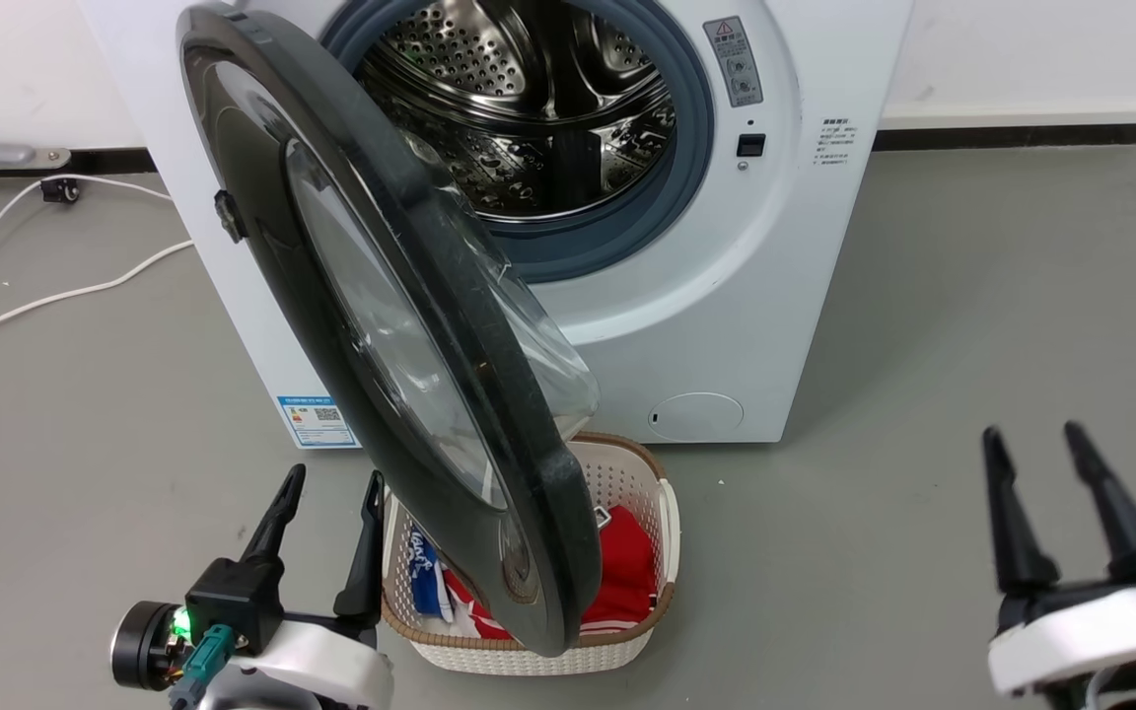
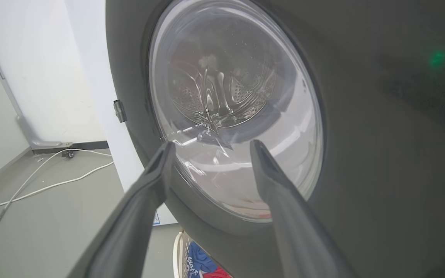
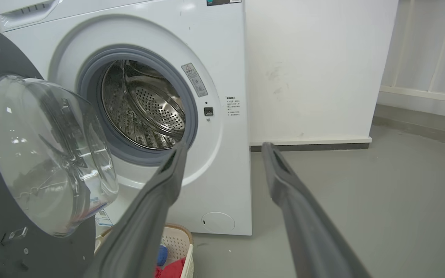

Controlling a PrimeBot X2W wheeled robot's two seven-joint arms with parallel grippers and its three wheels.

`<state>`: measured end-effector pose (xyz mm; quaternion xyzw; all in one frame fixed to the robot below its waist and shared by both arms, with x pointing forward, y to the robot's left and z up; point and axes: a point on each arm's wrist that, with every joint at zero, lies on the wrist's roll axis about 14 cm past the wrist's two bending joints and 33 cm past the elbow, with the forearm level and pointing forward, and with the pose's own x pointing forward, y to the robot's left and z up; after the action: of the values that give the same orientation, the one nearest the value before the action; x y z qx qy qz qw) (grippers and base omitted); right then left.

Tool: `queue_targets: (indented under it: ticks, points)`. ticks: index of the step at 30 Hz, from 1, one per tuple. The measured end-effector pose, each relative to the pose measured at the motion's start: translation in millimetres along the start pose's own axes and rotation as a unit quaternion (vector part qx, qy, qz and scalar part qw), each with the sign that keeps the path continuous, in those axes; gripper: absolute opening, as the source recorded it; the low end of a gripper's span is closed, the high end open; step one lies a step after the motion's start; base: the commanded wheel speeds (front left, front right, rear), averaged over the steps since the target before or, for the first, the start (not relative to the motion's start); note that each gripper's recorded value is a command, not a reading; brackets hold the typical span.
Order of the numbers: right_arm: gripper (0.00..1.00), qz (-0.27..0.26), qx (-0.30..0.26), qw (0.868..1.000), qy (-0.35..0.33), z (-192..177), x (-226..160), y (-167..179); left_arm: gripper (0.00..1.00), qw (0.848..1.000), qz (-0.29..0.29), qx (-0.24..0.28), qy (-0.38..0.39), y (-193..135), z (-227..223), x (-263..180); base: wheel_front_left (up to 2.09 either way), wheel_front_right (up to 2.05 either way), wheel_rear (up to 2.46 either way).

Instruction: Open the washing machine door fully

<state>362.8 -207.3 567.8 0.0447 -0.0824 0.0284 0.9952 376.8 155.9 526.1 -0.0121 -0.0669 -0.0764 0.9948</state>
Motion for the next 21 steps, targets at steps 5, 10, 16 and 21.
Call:
queue_targets:
  ticks: [5,10,16,21]
  points:
    - [1.0,-0.006,0.009,0.999,0.046,-26.3,-15.4,8.9,1.0,1.0,-0.004,0.002,0.003,-1.9,-1.4,-3.0,0.0,0.0,0.0]
    - [1.0,-0.006,0.013,0.998,0.058,-36.1,-19.6,12.0,1.0,1.0,-0.005,0.0,0.006,-2.8,-2.9,-4.5,0.0,0.0,0.0]
    - [1.0,-0.005,0.015,0.998,0.066,-42.3,-21.2,14.3,1.0,1.0,-0.002,-0.002,0.01,-2.6,-5.1,-5.0,0.0,0.0,0.0]
    - [1.0,-0.002,0.011,0.997,0.07,-44.6,-20.5,16.2,1.0,1.0,0.0,0.001,0.015,-1.4,-7.2,-5.3,0.0,0.0,0.0]
